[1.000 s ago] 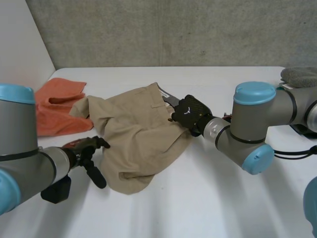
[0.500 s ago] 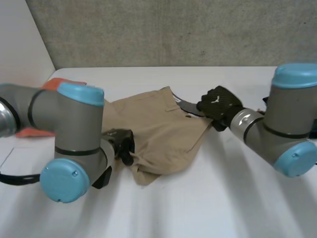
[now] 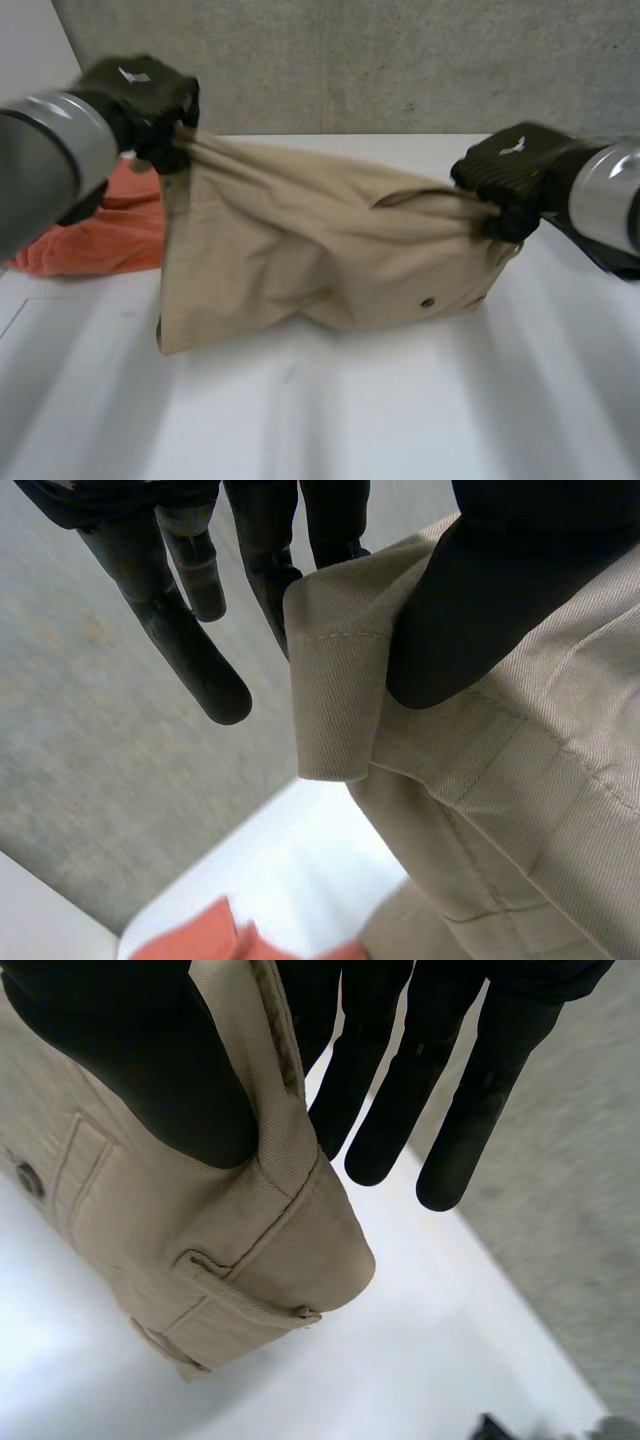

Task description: Fold the laundry.

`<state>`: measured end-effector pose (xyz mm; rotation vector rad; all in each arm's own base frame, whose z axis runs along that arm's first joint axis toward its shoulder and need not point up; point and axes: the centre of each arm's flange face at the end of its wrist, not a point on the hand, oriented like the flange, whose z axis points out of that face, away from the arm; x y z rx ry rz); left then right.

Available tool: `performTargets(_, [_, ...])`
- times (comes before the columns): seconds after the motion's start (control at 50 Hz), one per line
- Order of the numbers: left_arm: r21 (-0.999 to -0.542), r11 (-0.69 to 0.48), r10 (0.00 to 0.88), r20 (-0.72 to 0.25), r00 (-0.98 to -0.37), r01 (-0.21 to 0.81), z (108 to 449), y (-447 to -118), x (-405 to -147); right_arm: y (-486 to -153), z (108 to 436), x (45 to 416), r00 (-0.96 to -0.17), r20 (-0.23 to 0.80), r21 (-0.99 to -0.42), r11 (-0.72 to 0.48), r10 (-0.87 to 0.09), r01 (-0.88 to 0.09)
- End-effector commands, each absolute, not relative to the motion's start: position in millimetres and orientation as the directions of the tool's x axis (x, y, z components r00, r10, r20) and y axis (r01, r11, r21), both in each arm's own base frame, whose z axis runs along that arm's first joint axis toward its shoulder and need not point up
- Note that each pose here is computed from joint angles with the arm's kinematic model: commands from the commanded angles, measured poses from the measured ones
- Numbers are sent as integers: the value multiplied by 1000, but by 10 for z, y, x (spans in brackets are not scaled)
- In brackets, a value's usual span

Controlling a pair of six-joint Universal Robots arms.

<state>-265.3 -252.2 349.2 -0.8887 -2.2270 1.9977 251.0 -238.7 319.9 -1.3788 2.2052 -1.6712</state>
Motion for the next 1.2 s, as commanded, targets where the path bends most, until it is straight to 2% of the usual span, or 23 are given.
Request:
performTargets(0.02, [-856, 33, 412, -459, -787, 516, 2979, -3077, -2872, -2713, 2747, 2753, -587, 430, -779, 46, -686, -625])
performTargets(0.06, [-866, -17, 380, -468, -798, 500, 3028, -3213, -2927, -2837, 2744, 2832, -608, 450, -797, 14, -654, -604])
performTargets(0.1, [-889, -156, 308, -458, -834, 431, 3306, -3393, -2999, -3054, 2855, 2919, -670, 478, -835, -58, -567, -547])
performTargets(0.14, [-888, -282, 246, -433, -867, 363, 3604, -3484, -3019, -3191, 3044, 2961, -725, 488, -862, -141, -486, -487])
performTargets(0.16, [-860, -420, 183, -392, -901, 289, 3945, -3535, -3019, -3299, 3273, 2995, -780, 477, -879, -238, -404, -414])
performTargets(0.2, [-809, -546, 133, -339, -931, 216, 4279, -3547, -2993, -3385, 3497, 3014, -831, 444, -879, -340, -334, -333])
performTargets(0.22, [-780, -600, 121, -309, -943, 179, 4431, -3530, -2982, -3408, 3596, 3027, -851, 425, -873, -390, -310, -294])
performTargets(0.24, [-726, -678, 116, -260, -959, 115, 4660, -3489, -2961, -3418, 3839, 3042, -883, 381, -841, -499, -274, -208])
performTargets(0.32, [-685, -727, 155, -218, -964, 38, 4883, -3398, -2911, -3347, 4264, 3038, -921, 308, -734, -676, -236, -72])
performTargets(0.38, [-715, -697, 159, -213, -964, 43, 4836, -3418, -2869, -3281, 4306, 3040, -917, 315, -729, -681, -246, -68])
performTargets(0.46, [-799, -595, 158, -220, -963, 85, 4620, -3494, -2756, -3206, 4118, 3028, -893, 344, -798, -591, -291, -114])
performTargets(0.48, [-848, -520, 177, -230, -957, 107, 4418, -3539, -2733, -3182, 3970, 3012, -879, 356, -837, -527, -318, -148])
performTargets(0.54, [-908, -393, 222, -247, -943, 145, 4057, -3554, -2733, -3148, 3684, 2982, -855, 374, -885, -414, -359, -213])
performTargets(0.56, [-937, -304, 259, -257, -931, 174, 3783, -3541, -2746, -3101, 3463, 2978, -834, 384, -905, -338, -396, -257])
performTargets(0.6, [-953, -224, 297, -267, -917, 205, 3501, -3515, -2763, -3037, 3226, 2971, -807, 398, -914, -265, -437, -307])
performTargets(0.62, [-959, -155, 336, -278, -900, 238, 3217, -3485, -2782, -2969, 2978, 2967, -776, 409, -912, -201, -480, -357])
performTargets(0.68, [-956, -71, 387, -290, -875, 286, 2822, -3433, -2795, -2854, 2591, 2953, -724, 419, -896, -121, -548, -427])
performTargets(0.7, [-948, -15, 418, -296, -859, 319, 2546, -3391, -2802, -2788, 2317, 2951, -686, 420, -880, -80, -593, -469])
performTargets(0.78, [-906, 85, 489, -325, -809, 416, 1939, -3254, -2850, -2678, 1698, 2937, -608, 426, -826, -13, -671, -564])
performTargets(0.86, [-850, 120, 530, -382, -757, 513, 1621, -3144, -2889, -2654, 1404, 2879, -583, 441, -776, 35, -682, -629])
performTargets(0.98, [-835, 90, 479, -442, -759, 543, 1820, -3091, -2853, -2665, 1482, 2754, -639, 452, -759, 107, -623, -642])
performTargets(1.08, [-857, 39, 440, -447, -779, 513, 2167, -2988, -2783, -2643, 1816, 2626, -705, 420, -807, 121, -572, -578])
performTargets(1.2, [-854, 41, 434, -453, -779, 519, 2284, -2766, -2657, -2583, 2091, 2499, -719, 389, -838, 105, -575, -536])
